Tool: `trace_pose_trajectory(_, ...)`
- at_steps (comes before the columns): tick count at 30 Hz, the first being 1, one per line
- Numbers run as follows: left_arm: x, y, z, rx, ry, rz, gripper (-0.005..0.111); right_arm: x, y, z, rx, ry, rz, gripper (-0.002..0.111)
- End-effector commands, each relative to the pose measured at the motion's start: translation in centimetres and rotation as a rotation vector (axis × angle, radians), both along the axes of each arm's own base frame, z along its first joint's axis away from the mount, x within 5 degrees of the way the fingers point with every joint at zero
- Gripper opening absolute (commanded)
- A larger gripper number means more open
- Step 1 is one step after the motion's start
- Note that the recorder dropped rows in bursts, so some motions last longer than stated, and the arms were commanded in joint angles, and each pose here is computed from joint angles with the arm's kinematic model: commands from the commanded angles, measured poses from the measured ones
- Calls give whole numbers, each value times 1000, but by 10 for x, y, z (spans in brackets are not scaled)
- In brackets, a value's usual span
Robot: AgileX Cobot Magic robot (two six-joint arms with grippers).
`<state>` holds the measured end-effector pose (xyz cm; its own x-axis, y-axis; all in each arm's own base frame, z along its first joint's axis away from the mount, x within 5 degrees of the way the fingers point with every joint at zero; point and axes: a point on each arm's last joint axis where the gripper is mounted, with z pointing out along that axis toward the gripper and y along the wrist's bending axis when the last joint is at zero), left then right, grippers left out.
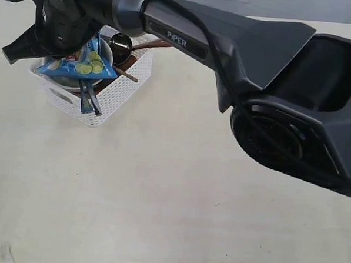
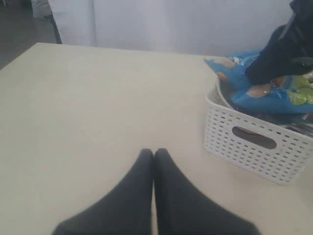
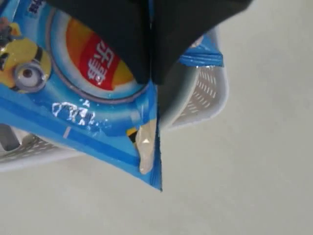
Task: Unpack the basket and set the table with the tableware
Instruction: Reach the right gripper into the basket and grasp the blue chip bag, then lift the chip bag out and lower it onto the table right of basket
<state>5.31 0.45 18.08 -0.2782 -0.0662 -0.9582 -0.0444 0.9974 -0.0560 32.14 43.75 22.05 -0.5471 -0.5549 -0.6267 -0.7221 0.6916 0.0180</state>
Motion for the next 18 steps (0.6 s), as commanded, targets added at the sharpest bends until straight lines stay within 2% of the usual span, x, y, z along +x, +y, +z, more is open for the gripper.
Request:
trace_pose_trajectory(1,0,0,0,3,-8,-5,0,-3,-9,39,49,-45,-7,0)
trace_pose_trajectory(7,0,0,0,3,-8,-5,0,-17,-31,104,92,-113,-15,0)
trace_pose_trajectory(9,0,0,0,3,-8,-10,0,-22,-53,133,16,-175,-43,0)
trace_pose_trajectory(13,0,-1,0,3,-8,-25,0,-29,-103,178,-186,-286,-192,0)
trace_pose_trajectory(18,0,-1,0,3,-8,-25,0,-25,-139,209,-123,-294,-232,0)
